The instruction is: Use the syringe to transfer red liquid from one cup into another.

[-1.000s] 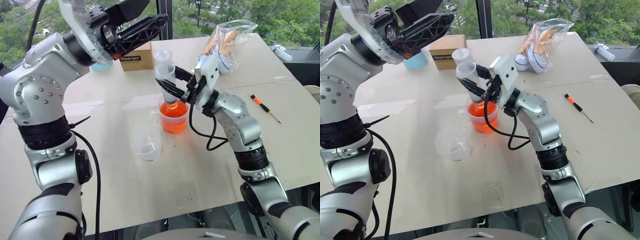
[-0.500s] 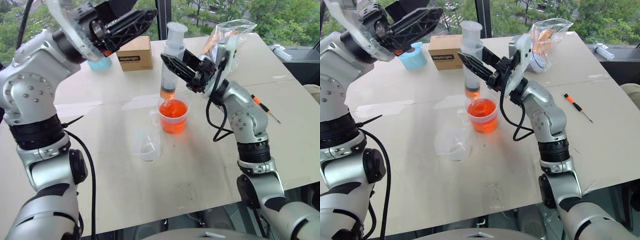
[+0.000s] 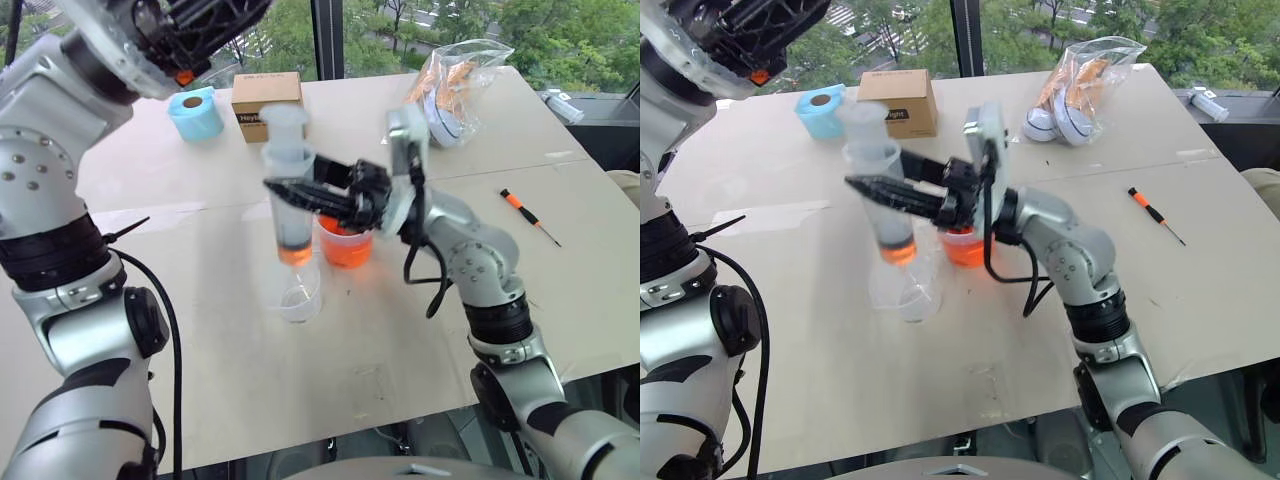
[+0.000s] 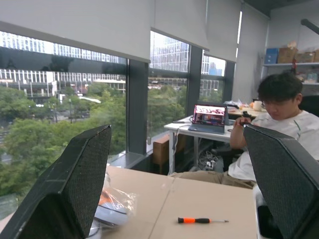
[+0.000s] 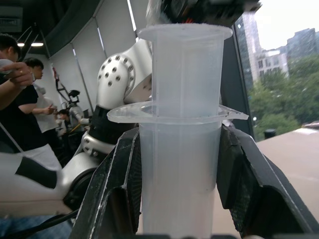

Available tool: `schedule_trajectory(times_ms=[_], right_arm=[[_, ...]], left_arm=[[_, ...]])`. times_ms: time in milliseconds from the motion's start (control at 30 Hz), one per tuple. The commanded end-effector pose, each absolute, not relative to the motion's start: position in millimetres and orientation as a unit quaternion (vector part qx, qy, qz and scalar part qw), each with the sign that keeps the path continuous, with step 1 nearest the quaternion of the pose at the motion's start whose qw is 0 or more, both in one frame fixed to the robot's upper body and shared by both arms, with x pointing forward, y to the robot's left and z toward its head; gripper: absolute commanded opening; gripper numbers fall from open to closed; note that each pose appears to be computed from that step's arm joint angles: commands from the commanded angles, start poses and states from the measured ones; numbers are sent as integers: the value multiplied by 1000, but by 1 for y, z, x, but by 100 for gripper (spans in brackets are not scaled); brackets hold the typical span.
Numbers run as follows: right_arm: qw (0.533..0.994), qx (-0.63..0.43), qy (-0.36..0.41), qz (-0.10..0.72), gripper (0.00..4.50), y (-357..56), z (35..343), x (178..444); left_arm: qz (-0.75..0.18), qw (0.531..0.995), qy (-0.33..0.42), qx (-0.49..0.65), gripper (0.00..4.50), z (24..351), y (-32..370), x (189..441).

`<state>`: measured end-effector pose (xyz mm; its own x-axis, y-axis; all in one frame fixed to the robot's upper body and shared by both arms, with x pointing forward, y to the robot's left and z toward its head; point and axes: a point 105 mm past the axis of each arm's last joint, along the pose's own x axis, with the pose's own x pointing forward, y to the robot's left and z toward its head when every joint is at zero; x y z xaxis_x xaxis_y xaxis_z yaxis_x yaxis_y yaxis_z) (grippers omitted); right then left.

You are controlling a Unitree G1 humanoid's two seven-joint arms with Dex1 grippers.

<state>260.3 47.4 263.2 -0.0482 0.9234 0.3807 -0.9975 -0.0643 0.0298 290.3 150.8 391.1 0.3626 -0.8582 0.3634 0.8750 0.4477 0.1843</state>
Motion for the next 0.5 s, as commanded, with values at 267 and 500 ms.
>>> schedule_trajectory(times_ms=[267, 500], right_arm=[[671, 97, -153, 719, 160, 51, 258, 255], [662, 95, -157, 727, 160, 57, 256, 251]], left_arm=[[-556, 818, -127, 71, 427, 359, 155, 263], [-556, 822, -89, 84, 337, 343, 160, 257]])
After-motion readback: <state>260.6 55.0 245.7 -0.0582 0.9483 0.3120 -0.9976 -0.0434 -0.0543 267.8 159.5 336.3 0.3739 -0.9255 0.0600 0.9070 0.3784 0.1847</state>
